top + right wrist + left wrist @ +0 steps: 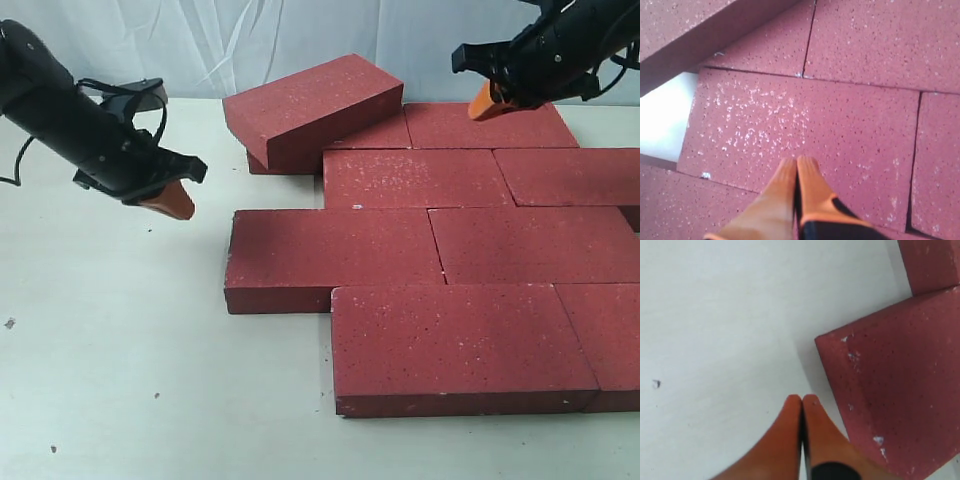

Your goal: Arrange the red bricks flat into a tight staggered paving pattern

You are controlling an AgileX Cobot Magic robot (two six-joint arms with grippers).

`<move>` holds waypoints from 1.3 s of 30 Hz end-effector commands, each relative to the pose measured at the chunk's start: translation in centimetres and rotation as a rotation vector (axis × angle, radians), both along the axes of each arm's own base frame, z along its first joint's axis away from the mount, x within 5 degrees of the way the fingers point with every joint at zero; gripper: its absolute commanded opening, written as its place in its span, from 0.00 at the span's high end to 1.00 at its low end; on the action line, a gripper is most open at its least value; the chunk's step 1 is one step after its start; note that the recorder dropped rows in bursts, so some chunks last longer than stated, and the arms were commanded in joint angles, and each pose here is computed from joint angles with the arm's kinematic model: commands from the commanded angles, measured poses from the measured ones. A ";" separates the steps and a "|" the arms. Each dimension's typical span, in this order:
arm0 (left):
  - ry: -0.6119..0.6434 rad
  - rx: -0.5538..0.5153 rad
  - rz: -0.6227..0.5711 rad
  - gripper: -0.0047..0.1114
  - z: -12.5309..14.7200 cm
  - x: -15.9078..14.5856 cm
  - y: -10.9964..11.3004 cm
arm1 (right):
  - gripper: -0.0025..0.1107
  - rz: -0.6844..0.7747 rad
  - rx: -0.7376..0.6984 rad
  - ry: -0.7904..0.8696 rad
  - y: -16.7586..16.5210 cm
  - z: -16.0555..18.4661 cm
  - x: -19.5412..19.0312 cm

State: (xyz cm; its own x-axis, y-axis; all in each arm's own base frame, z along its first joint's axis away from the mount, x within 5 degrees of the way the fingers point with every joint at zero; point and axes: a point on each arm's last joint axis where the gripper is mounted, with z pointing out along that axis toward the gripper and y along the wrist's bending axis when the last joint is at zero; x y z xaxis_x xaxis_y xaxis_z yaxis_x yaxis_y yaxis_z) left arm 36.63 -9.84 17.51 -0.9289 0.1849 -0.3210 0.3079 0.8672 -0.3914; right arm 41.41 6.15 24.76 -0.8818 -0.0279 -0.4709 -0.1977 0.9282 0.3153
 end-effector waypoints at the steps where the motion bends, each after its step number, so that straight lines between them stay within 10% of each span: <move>1: -0.069 -0.028 0.039 0.96 1.5 1.0 0.0 | 0.98 0.007 0.002 -0.048 0.1 0.7 2.1; 28: -0.251 -0.242 0.378 0.96 2.9 7.1 -1.3 | 0.98 -0.078 0.068 -0.125 0.8 -3.7 11.9; 39: -0.183 -0.150 0.438 0.96 1.7 9.1 -1.2 | 0.98 -0.149 0.175 -0.166 1.3 -5.6 14.3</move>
